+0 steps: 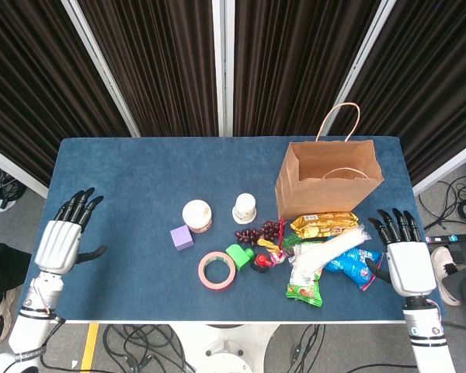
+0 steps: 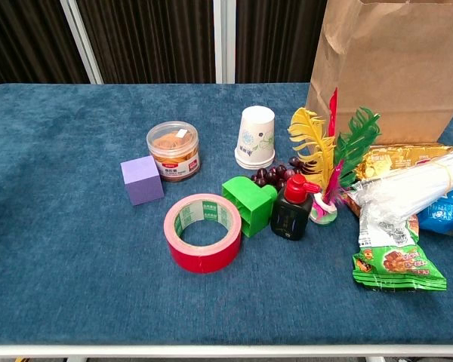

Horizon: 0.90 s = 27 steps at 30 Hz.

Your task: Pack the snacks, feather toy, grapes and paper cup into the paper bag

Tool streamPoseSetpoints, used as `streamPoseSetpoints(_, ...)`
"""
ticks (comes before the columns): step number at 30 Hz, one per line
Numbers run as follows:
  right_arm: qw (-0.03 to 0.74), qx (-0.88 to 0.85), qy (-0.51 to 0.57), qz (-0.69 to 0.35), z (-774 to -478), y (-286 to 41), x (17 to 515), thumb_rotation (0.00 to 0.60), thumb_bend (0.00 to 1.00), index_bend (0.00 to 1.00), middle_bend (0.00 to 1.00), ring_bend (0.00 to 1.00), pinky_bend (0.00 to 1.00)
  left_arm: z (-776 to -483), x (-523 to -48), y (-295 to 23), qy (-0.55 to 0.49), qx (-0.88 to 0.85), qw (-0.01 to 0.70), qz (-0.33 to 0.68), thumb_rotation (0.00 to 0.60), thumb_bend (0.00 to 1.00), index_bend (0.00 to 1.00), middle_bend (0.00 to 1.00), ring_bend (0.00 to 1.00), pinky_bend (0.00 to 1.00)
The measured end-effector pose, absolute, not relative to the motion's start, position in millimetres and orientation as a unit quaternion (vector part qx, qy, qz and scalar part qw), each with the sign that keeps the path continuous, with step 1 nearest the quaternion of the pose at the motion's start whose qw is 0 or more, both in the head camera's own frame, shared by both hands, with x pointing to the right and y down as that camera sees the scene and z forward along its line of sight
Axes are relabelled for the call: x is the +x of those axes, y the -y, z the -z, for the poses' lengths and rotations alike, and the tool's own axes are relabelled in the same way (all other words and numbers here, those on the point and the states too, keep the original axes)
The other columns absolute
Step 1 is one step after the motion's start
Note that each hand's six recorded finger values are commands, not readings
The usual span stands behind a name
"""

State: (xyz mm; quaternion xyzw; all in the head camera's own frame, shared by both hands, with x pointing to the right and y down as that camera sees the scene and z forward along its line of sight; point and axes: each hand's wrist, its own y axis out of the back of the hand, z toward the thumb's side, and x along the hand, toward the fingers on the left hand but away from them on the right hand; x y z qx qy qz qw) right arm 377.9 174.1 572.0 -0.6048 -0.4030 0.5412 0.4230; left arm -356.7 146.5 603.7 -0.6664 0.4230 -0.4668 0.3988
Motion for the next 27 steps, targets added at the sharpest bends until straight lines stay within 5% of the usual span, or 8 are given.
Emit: streamPoseSetpoints(27, 0.428, -0.615, 0.377, -0.545, -572.5, -176.1, 380.3, 0.6, 0.07, 0.19, 0.11, 0.0, 0.0, -609.5, -347.5, -146.8, -0.416, -0.674, 0.399, 0.463, 0.6, 0.14, 0.16, 0.14, 0.05, 0.18)
